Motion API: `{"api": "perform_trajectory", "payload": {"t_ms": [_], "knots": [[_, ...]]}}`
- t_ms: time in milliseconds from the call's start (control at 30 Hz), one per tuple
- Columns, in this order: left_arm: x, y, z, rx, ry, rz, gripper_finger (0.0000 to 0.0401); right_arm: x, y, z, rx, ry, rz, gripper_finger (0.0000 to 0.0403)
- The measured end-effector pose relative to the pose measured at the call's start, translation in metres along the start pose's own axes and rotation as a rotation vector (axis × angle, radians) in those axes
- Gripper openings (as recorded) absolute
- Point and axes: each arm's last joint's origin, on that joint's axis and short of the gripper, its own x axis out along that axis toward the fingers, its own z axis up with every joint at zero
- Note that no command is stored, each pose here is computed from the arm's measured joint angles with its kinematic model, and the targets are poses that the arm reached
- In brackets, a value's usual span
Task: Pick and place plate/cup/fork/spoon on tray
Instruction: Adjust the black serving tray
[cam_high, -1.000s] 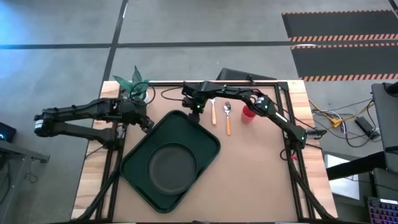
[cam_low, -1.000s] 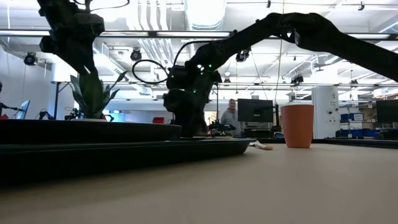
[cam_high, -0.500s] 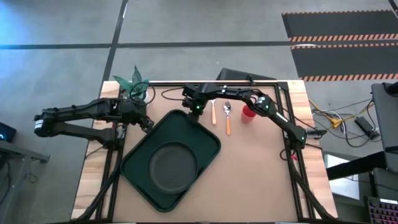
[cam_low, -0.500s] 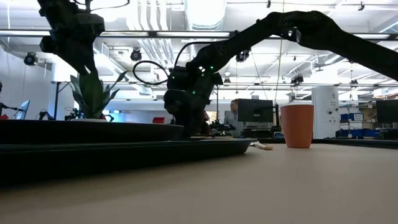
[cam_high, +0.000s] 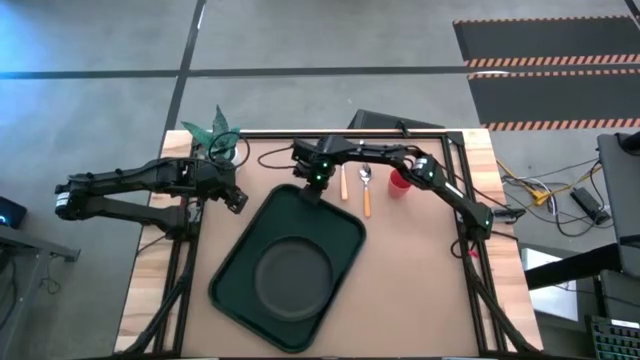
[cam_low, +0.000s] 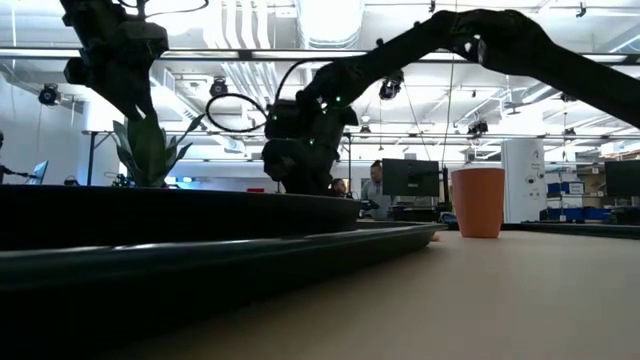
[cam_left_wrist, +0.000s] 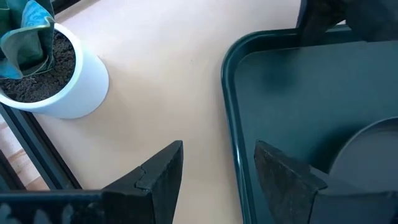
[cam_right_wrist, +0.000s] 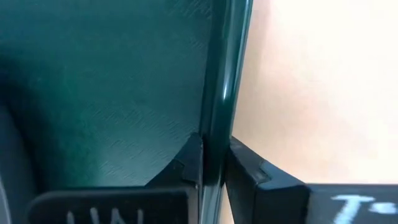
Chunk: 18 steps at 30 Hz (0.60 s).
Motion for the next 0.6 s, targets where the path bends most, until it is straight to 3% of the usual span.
{"api": "perform_trajectory", "payload": {"t_ms": [200, 600], "knots": [[0.000, 0.000, 0.000, 0.000, 0.000, 0.000, 0.0180, -0.021, 0.010, -0.001, 0.024, -0.021, -0.056, 0.0027], [0.000, 0.000, 0.000, 0.001, 0.001, 0.001, 0.0180, -0.010, 0.043, -0.016, 0.053, 0.083, -0.121, 0.0027]]}}
